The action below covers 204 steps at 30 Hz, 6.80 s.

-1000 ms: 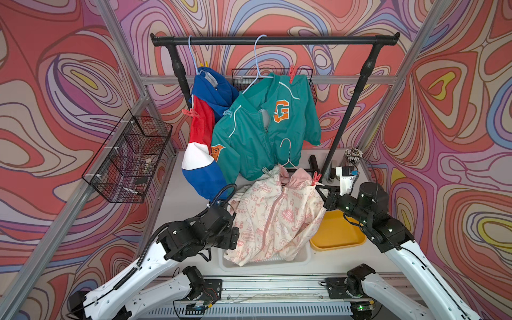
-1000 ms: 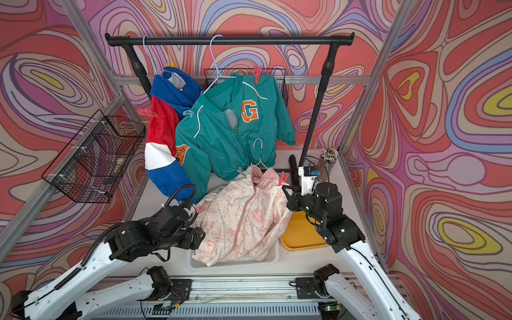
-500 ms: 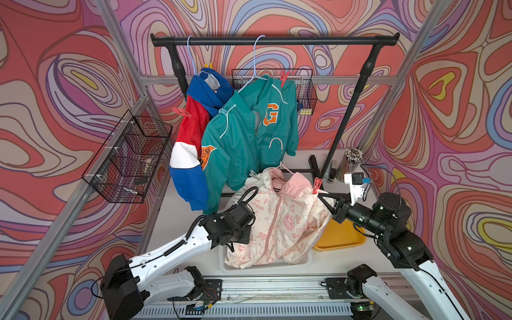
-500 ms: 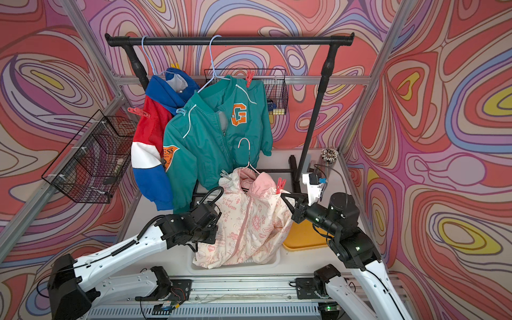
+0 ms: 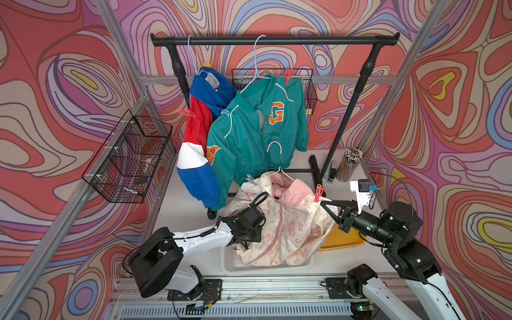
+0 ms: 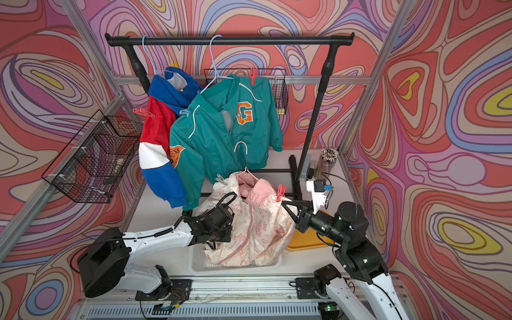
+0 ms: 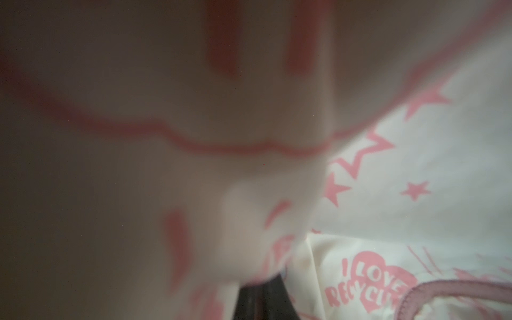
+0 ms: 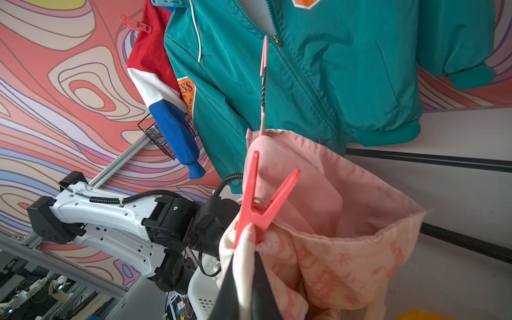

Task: Remove the clothespins securing jackets to the hanger
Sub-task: Adjust the jacket in the basket, then adjust the hanger, then adjust the jacket in the basket.

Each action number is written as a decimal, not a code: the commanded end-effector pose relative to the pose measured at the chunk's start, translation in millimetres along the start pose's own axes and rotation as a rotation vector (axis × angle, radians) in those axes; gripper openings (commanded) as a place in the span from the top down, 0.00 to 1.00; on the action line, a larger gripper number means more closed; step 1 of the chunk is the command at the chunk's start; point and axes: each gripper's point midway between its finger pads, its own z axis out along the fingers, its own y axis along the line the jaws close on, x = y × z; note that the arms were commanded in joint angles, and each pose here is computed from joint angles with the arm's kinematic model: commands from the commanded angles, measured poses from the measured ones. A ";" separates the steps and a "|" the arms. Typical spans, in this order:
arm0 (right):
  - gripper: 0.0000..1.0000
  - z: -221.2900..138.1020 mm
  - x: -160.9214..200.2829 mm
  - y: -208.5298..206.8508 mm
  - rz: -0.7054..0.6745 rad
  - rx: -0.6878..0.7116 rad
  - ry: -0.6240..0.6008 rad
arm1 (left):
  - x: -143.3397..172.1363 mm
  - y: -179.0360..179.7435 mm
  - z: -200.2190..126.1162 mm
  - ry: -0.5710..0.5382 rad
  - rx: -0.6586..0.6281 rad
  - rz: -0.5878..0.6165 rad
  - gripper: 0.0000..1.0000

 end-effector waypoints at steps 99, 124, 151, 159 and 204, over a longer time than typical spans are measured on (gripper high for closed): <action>0.98 -61.9 73.5 -74.2 0.375 0.577 0.210 | -167.4 -106.7 -286.7 -0.529 0.104 0.270 1.00; 1.00 -4.4 125.4 -62.0 0.549 0.251 0.342 | -159.0 -139.8 -286.3 -0.639 -0.176 0.423 1.00; 1.00 92.0 3.2 -57.3 -0.228 0.366 0.124 | -188.2 -81.1 -293.5 -0.617 -0.230 0.329 1.00; 1.00 105.9 42.9 -31.3 -0.442 0.486 0.199 | -208.8 -58.7 -291.0 -0.605 -0.268 0.302 1.00; 1.00 96.7 189.8 -41.6 -0.136 0.309 0.350 | -200.8 -80.2 -231.7 -0.412 -0.200 0.359 1.00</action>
